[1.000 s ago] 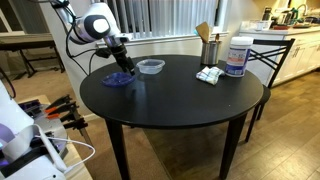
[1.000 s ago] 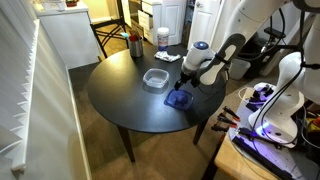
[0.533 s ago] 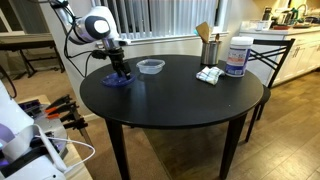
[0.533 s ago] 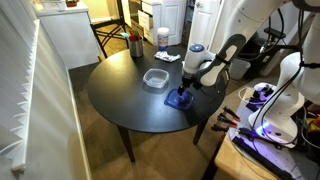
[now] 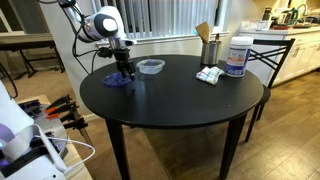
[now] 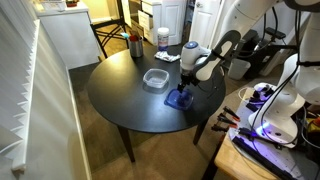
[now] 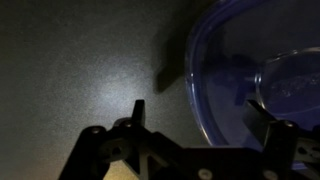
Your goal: Put the blue lid on the clear bowl.
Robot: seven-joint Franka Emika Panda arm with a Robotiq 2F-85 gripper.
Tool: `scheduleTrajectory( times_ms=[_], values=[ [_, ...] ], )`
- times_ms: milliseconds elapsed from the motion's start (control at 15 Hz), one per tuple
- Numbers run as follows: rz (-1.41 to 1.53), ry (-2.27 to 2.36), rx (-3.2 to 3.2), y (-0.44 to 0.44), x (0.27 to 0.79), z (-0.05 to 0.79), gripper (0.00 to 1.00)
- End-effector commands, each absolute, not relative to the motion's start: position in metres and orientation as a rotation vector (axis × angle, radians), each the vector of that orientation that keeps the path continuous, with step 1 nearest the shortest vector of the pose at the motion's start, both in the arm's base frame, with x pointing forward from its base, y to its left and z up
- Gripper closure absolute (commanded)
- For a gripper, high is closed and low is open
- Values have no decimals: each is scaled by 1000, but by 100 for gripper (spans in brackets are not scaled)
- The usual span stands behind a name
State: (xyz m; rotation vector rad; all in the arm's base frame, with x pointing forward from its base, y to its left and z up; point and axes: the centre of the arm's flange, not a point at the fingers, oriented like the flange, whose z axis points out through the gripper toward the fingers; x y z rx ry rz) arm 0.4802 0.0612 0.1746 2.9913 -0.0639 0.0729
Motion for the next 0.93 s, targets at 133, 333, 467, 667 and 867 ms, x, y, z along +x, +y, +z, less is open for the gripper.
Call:
scheduleTrajectory(
  times_ms=[133, 333, 467, 667, 867],
  values=[
    [12, 51, 2992, 39, 498, 170, 0],
    [21, 238, 2986, 40, 503, 159, 0],
    [30, 344, 2966, 46, 508, 150, 0],
    [32, 446, 2950, 54, 517, 144, 0],
    [39, 527, 2937, 60, 520, 144, 0]
  ],
)
